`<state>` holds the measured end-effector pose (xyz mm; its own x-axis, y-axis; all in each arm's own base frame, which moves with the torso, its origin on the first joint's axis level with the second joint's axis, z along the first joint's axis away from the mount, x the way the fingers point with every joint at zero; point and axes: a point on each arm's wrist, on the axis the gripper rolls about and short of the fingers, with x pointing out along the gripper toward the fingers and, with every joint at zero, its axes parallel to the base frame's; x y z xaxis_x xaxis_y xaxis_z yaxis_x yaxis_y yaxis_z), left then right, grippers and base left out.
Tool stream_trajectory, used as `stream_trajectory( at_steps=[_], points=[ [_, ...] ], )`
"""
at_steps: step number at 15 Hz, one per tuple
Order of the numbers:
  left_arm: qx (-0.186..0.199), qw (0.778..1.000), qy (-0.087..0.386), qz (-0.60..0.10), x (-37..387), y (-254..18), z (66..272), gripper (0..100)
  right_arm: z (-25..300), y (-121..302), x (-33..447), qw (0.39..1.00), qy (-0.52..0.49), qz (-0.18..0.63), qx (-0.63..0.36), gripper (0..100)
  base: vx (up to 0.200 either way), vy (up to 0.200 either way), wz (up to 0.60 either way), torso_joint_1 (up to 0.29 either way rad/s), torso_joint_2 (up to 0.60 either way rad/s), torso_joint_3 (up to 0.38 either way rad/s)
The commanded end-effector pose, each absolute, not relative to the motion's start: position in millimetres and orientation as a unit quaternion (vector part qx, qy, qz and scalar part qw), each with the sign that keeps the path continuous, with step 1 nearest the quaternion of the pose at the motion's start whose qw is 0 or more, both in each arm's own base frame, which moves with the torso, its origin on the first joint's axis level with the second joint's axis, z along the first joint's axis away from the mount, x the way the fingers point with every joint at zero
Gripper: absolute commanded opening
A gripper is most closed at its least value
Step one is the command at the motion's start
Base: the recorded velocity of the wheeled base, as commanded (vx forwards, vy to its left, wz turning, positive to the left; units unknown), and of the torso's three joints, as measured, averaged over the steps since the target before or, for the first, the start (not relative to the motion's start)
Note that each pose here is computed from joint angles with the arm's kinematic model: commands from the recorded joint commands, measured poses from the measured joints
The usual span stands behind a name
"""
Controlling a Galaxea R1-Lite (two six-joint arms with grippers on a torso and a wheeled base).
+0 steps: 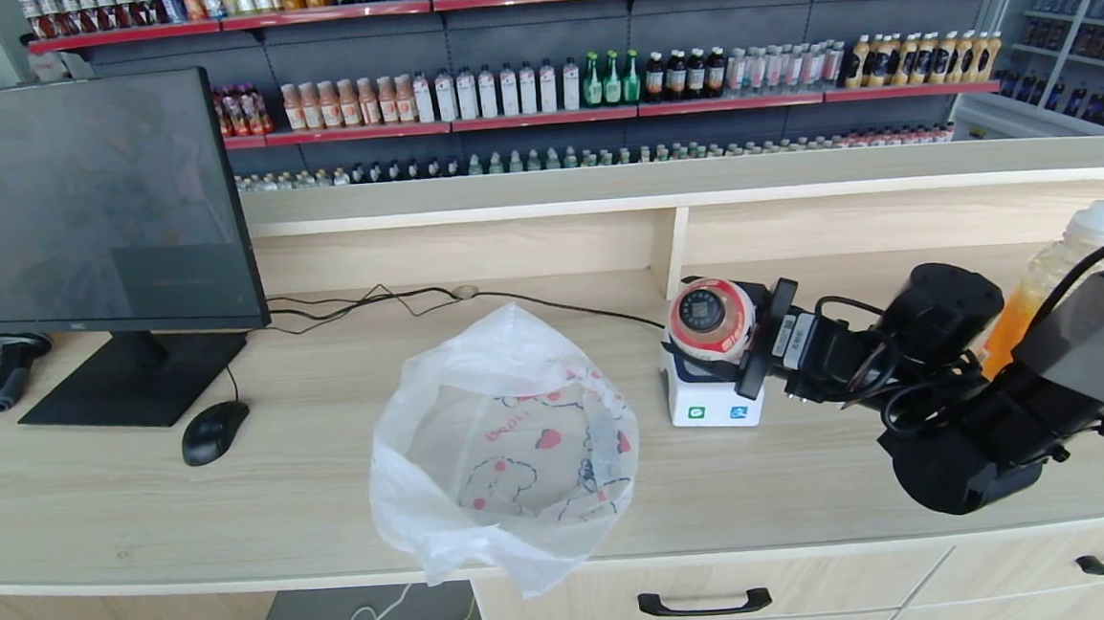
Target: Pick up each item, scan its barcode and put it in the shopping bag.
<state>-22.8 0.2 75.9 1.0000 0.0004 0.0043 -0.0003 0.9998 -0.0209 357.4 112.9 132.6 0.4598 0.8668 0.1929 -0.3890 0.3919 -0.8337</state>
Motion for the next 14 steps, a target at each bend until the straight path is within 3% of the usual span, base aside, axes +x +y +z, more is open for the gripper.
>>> stream_trajectory(
  at_steps=[1, 14],
  points=[
    [-0.011, 1.000, -0.002, 0.001, -22.8, 0.2, 75.8, 100, 125.2, 112.5, 361.1, 0.772, -0.315, 0.410, -0.371, 0, 0.000, 0.000, 0.00, 0.000, 0.00, 0.000],
    [-0.011, 1.000, 0.000, 0.001, -22.7, 0.2, 75.7, 100, 120.9, 96.3, 380.2, 0.782, -0.312, 0.383, -0.381, 0, 0.000, 0.000, 0.00, 0.000, 0.00, 0.000]
  ],
)
